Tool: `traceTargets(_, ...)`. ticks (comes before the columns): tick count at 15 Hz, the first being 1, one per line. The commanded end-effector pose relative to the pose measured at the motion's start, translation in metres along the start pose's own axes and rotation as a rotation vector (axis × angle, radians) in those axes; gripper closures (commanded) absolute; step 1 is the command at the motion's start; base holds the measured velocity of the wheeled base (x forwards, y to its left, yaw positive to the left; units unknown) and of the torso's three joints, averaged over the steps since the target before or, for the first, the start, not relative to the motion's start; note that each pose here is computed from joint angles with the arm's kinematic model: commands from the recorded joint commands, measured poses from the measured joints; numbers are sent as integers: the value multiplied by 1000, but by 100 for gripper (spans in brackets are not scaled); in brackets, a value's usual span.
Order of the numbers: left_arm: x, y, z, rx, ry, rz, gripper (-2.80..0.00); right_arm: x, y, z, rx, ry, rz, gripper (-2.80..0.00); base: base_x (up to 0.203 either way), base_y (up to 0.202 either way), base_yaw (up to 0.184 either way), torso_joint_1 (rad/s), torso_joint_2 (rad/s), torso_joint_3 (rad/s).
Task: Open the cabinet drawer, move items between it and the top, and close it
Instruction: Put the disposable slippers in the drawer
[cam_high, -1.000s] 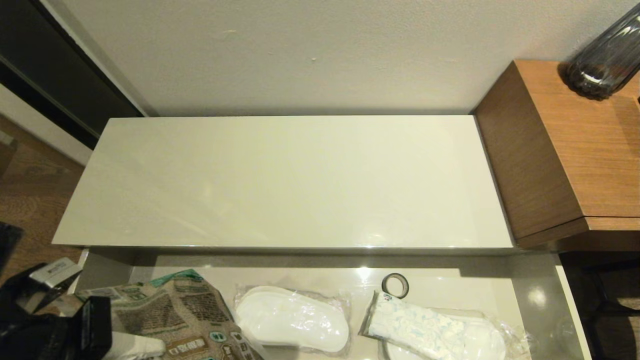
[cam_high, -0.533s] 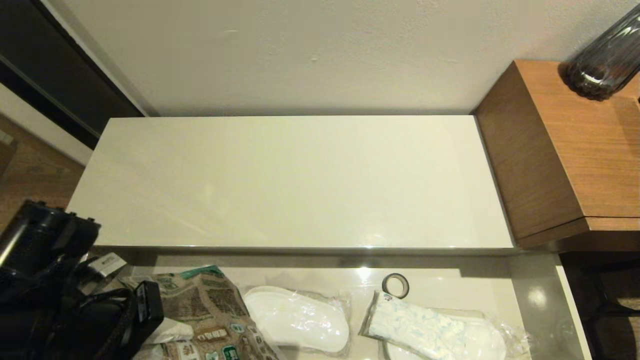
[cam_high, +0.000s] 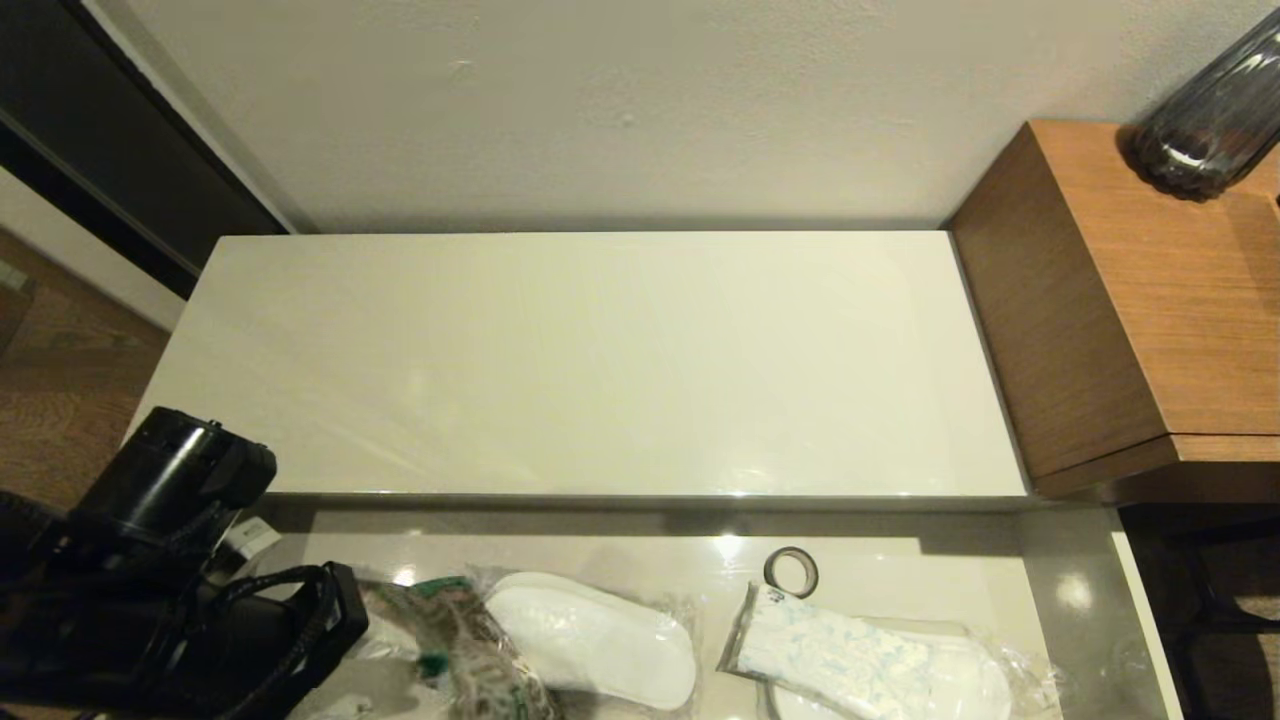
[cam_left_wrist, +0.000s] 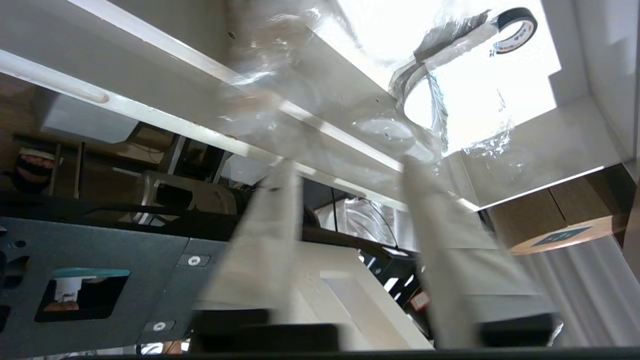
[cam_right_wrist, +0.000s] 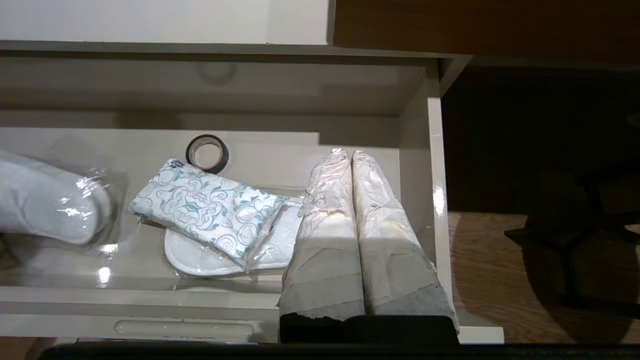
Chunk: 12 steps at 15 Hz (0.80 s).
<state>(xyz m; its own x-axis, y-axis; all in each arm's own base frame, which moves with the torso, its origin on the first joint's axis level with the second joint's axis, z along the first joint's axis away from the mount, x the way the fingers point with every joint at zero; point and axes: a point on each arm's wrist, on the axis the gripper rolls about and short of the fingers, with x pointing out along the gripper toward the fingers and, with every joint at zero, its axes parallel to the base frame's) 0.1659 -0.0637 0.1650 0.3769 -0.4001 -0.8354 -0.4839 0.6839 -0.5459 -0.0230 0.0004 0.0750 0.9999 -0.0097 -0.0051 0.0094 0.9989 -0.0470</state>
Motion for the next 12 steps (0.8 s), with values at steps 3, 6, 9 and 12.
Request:
traceTargets(3, -4, -1, -1, -1, -8, -17, -280, 0, 0, 0, -1, 1, -1, 0, 0, 0, 0, 0, 0, 0)
traceTargets(6, -25, 4, -10, 34, -49, -86, -280, 0, 0, 0, -1, 3, 1, 0, 0, 0, 0, 0, 0, 0)
traceTargets(9, -47, 15, -24, 109, -89, -140, 0, 0, 0, 0, -1, 3, 0, 0, 0, 0, 0, 0, 0, 0)
traceTargets(12, -55, 24, -31, 180, -94, -122, 0, 0, 0, 0, -1, 3, 1, 0, 0, 0, 0, 0, 0, 0)
